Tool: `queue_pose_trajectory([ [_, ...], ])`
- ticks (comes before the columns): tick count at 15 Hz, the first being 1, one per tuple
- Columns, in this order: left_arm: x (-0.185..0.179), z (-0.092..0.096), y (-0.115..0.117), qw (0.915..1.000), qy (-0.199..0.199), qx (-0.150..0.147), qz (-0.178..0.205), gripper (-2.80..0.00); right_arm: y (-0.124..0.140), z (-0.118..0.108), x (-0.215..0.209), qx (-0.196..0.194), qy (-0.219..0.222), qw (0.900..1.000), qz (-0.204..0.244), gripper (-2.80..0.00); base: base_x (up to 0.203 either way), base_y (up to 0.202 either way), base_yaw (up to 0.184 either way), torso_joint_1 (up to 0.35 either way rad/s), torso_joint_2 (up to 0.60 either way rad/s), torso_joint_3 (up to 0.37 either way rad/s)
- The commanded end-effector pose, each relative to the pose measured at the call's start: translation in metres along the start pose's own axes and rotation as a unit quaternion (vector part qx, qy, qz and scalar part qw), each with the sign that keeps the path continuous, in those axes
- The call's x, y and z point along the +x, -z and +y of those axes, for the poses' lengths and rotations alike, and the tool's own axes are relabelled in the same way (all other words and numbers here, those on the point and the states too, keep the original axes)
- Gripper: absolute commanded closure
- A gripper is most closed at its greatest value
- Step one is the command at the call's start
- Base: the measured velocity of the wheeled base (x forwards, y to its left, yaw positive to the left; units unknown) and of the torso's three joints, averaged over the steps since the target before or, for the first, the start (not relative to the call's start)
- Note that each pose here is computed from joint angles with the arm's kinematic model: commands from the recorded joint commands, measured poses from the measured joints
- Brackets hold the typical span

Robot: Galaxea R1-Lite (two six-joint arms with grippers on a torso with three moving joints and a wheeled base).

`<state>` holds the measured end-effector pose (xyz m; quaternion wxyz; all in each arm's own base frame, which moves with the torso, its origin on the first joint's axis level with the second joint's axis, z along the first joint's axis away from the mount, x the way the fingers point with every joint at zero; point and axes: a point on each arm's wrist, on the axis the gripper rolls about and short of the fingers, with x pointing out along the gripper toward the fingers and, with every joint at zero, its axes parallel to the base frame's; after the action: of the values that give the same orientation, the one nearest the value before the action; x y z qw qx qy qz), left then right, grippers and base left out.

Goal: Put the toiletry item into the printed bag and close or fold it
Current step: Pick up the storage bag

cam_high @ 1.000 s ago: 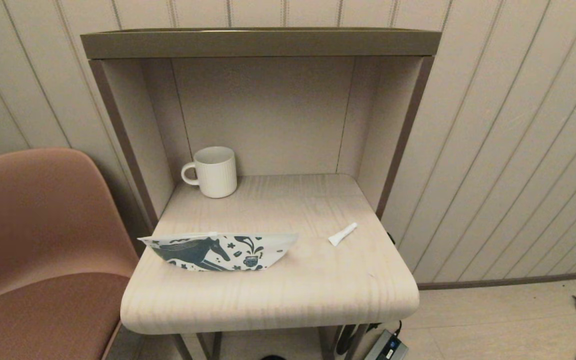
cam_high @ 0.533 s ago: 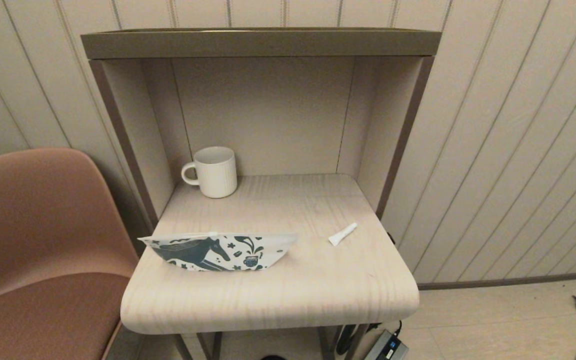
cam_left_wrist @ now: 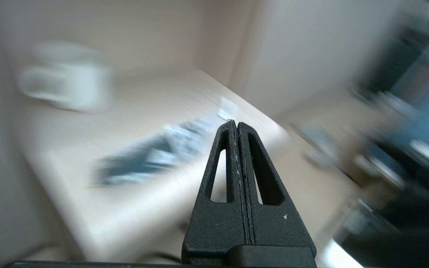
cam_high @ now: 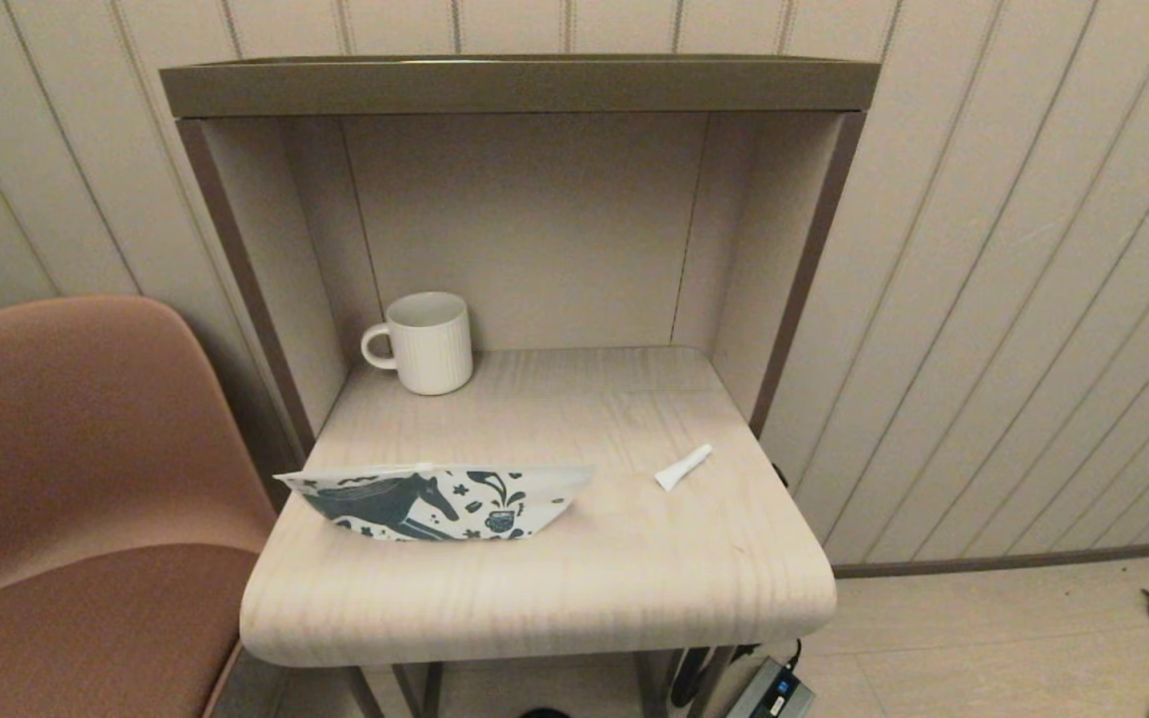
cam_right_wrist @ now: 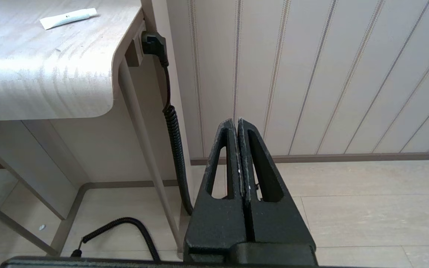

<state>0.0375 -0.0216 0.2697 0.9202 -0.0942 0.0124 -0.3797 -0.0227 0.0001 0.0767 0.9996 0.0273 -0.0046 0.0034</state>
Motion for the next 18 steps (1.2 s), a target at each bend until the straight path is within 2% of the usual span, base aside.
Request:
queue_pose_trajectory([
  [1,0.032,0.019,0.016,0.9971,0.025,-0.030,0.066,0.00,0.000,0.000,0.000,0.000,-0.001,1.000,-0.001,0.00,0.000,0.000,0.000,0.000,0.00,0.000],
  [4,0.046,0.047,0.048,0.9955,-0.011,0.020,0.092,0.00,0.000,0.000,0.000,0.000,-0.001,1.000,-0.001,0.00,0.000,0.000,0.000,0.000,0.00,0.000],
  [8,0.025,0.074,0.052,0.9914,-0.097,0.049,0.073,0.00,0.000,0.000,0.000,0.000,-0.001,1.000,-0.001,0.00,0.000,0.000,0.000,0.000,0.00,0.000],
  [10,0.022,0.091,0.059,0.9882,-0.107,0.069,0.085,0.00,0.000,0.000,0.000,0.000,-0.001,1.000,-0.001,0.00,0.000,0.000,0.000,0.000,0.00,0.000],
  [13,0.035,0.123,0.080,0.9858,-0.069,0.086,0.127,0.00,0.000,0.000,0.000,0.000,-0.001,1.000,-0.001,0.00,0.000,0.000,0.000,0.000,0.00,0.000],
  [16,0.042,0.144,0.096,0.9788,-0.016,0.143,0.146,0.00,0.000,0.000,0.000,0.000,-0.001,1.000,-0.001,0.00,0.000,0.000,0.000,0.000,0.00,0.000],
  [18,0.042,0.159,0.099,0.9779,0.013,0.158,0.136,0.00,0.000,0.000,0.000,0.000,-0.001,1.000,-0.001,0.00,0.000,0.000,0.000,0.000,0.00,0.000],
])
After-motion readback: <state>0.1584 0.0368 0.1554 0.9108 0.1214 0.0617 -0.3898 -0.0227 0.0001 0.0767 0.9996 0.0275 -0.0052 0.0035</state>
